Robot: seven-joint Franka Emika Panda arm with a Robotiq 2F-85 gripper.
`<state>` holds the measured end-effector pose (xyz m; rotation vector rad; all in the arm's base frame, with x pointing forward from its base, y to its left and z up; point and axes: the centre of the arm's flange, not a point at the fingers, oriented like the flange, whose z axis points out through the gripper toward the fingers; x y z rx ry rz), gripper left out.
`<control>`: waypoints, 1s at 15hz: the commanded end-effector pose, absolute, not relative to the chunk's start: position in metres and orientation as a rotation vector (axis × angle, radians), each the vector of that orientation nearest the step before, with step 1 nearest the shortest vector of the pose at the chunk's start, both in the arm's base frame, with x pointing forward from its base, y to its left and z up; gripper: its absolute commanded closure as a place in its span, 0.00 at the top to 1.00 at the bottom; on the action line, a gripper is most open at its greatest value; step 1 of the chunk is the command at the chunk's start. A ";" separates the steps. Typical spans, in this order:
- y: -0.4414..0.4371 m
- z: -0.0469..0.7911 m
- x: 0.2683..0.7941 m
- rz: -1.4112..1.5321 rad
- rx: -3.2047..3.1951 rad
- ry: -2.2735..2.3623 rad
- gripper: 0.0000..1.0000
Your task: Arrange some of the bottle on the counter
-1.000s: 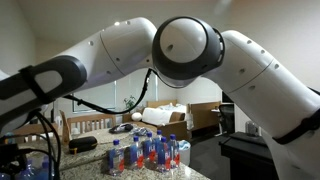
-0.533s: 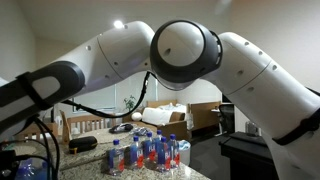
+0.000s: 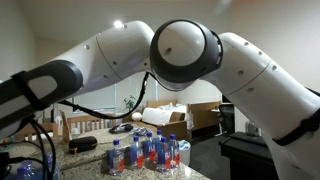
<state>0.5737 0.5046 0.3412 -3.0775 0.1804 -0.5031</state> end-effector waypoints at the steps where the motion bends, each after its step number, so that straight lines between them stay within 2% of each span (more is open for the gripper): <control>1: 0.510 0.344 0.578 -0.504 -3.085 0.137 0.29; 2: 0.509 0.345 0.580 -0.512 -3.092 0.132 0.30; 10: 0.506 0.358 0.608 -0.590 -3.091 0.123 0.81; 11: 0.508 0.358 0.611 -0.587 -3.088 0.113 0.84; 12: 0.509 0.357 0.612 -0.583 -3.085 0.103 0.47; 14: 0.511 0.355 0.612 -0.566 -3.078 0.087 0.45; 15: 0.511 0.353 0.611 -0.558 -3.082 0.084 0.39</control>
